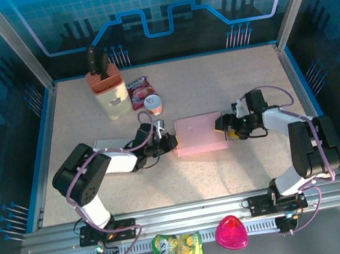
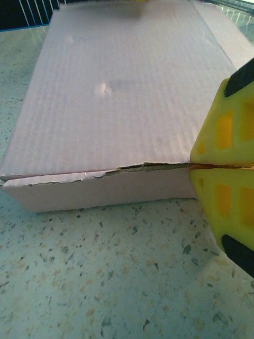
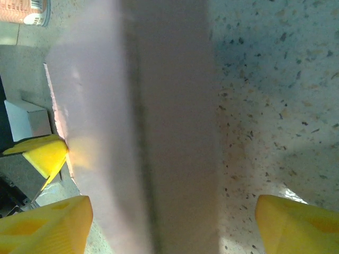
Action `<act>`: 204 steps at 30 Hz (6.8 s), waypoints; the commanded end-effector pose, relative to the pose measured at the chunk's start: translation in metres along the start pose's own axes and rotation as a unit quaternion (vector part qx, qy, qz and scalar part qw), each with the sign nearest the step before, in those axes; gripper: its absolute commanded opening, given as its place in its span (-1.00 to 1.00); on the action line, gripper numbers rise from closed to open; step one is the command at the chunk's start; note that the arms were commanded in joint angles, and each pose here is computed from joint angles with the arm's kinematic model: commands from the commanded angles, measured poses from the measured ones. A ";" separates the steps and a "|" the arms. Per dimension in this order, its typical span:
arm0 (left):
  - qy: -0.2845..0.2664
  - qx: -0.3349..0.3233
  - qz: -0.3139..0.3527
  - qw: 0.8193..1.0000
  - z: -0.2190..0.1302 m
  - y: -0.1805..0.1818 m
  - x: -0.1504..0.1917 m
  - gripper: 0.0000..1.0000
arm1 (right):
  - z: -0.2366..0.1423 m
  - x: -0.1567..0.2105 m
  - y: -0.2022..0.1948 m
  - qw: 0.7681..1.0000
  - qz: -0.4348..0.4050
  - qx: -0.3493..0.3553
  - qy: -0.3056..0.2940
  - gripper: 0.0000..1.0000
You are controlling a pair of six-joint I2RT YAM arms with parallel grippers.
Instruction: Fold the paper box
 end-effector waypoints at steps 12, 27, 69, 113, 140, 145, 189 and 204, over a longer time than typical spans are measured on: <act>0.048 -0.059 -0.033 0.997 0.003 0.038 0.033 -0.84 | 0.009 0.008 0.034 0.995 -0.011 -0.097 0.012 0.22; -0.025 -0.132 0.316 0.939 -0.056 -0.052 -0.005 0.12 | 0.005 0.013 0.044 0.992 0.058 -0.108 0.023 -0.15; -0.066 -0.295 0.697 0.650 0.004 -0.104 0.004 -0.40 | -0.027 0.027 0.040 0.963 0.194 -0.168 0.086 -0.05; 0.384 -0.135 0.475 0.780 -0.076 -0.133 0.025 -0.67 | -0.106 0.084 0.047 0.985 0.077 -0.054 -0.143 0.44; 0.382 -0.078 0.444 0.807 -0.025 -0.130 -0.007 -0.29 | -0.050 0.056 0.089 0.983 0.105 -0.106 -0.111 0.48; 0.379 -0.081 0.447 0.806 -0.022 -0.129 -0.009 -0.28 | -0.039 0.055 0.084 0.982 0.120 -0.102 -0.101 0.45; 0.303 -0.089 0.469 0.825 -0.038 -0.132 -0.022 -0.09 | -0.006 0.055 0.058 0.980 0.161 -0.001 -0.116 -0.05; 0.280 -0.109 0.499 0.813 -0.030 -0.134 -0.022 -0.20 | -0.010 0.056 0.069 0.981 0.153 -0.016 -0.118 -0.22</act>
Point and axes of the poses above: each hand's point on the last joint's axis, 136 mm out from that joint toward the fingers, its own z axis out along the fingers, its own y axis along the line the jaws close on, x = y × z, the point moved 4 cm from there along -z, back along the fingers, and after that the axes turned 10 degrees about z, right-handed, at the moved point
